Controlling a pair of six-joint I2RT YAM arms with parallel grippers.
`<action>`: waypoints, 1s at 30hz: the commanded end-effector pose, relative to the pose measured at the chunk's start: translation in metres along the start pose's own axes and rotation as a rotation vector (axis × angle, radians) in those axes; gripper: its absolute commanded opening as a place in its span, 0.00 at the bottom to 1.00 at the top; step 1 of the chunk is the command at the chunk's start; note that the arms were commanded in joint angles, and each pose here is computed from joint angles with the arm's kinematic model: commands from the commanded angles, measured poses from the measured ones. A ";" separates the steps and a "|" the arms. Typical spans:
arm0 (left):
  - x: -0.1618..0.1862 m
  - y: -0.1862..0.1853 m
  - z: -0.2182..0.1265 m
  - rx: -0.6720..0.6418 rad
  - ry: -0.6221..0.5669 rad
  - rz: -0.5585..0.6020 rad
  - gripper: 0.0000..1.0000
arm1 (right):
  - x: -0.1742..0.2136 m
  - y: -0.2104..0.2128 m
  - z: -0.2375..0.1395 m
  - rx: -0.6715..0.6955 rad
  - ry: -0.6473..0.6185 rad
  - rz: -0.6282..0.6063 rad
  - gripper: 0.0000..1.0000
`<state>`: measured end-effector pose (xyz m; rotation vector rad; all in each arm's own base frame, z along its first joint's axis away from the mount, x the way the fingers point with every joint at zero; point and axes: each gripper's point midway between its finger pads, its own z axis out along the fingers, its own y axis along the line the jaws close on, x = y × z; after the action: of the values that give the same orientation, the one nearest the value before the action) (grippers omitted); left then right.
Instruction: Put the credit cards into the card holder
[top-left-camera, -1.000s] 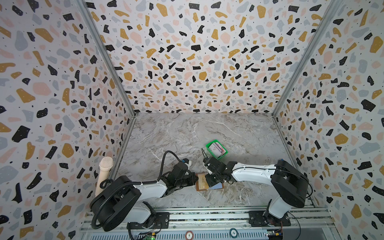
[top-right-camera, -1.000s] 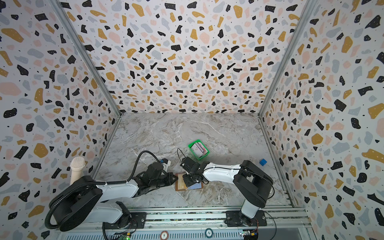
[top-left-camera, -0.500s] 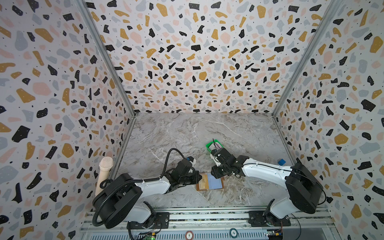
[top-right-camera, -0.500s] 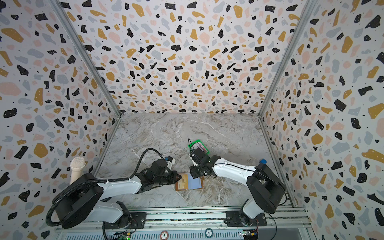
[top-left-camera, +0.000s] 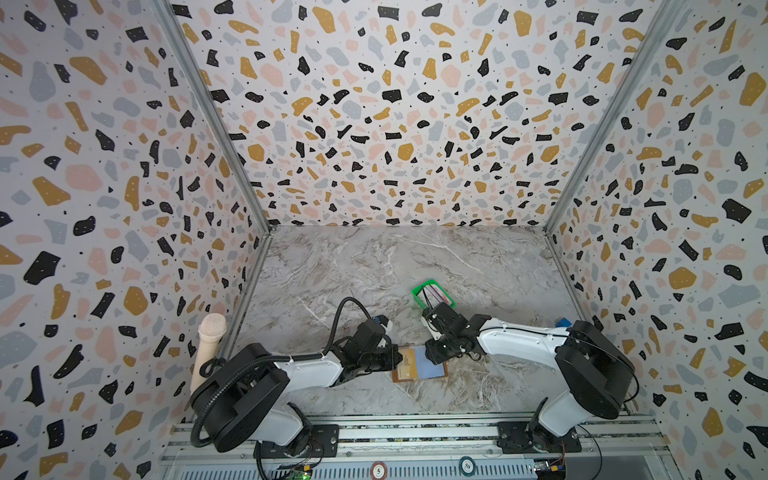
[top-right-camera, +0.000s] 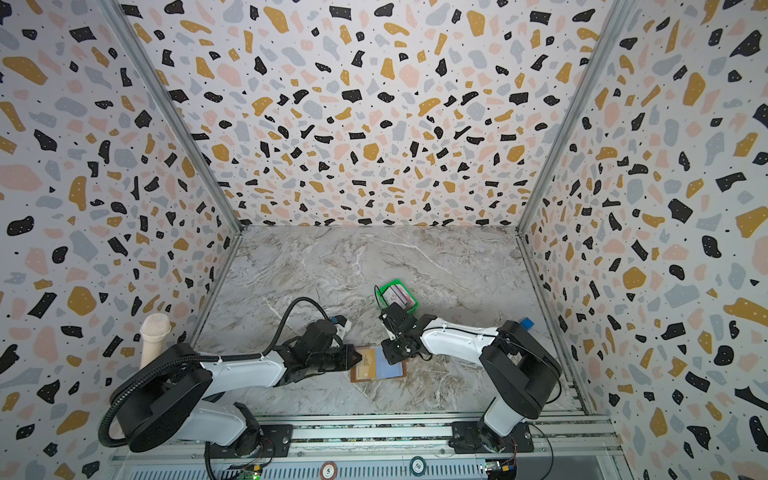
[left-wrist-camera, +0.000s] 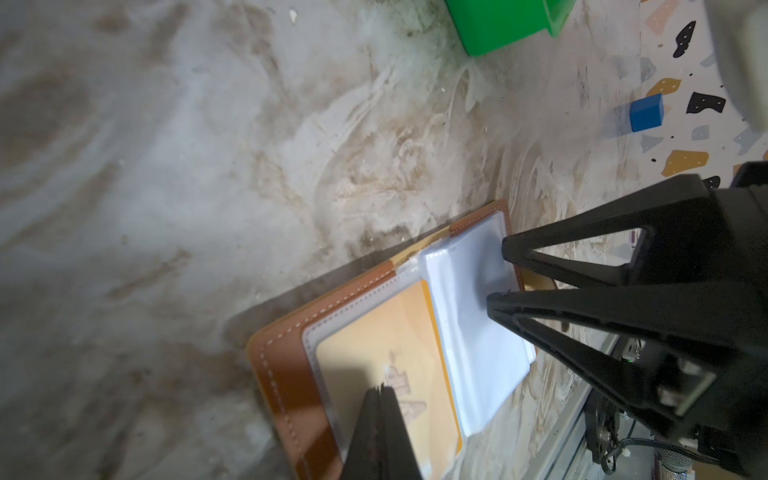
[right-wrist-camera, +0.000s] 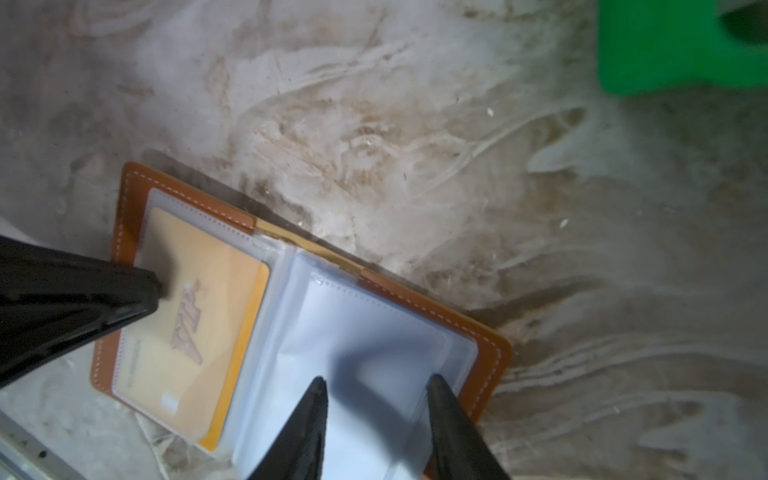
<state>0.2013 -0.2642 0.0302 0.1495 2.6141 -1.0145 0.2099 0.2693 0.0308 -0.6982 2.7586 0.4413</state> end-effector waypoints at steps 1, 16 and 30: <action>0.000 0.000 0.001 0.008 -0.010 0.025 0.00 | 0.014 -0.007 0.008 0.041 0.040 -0.007 0.37; 0.004 0.004 0.005 0.003 0.002 0.015 0.00 | 0.005 0.005 0.003 0.026 0.003 -0.043 0.08; 0.001 -0.001 0.001 0.015 -0.011 0.018 0.00 | 0.003 0.000 0.004 0.117 0.011 -0.075 0.43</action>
<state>0.2035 -0.2664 0.0286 0.1520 2.6039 -1.0213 0.2095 0.2705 0.0293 -0.7365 2.7207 0.3303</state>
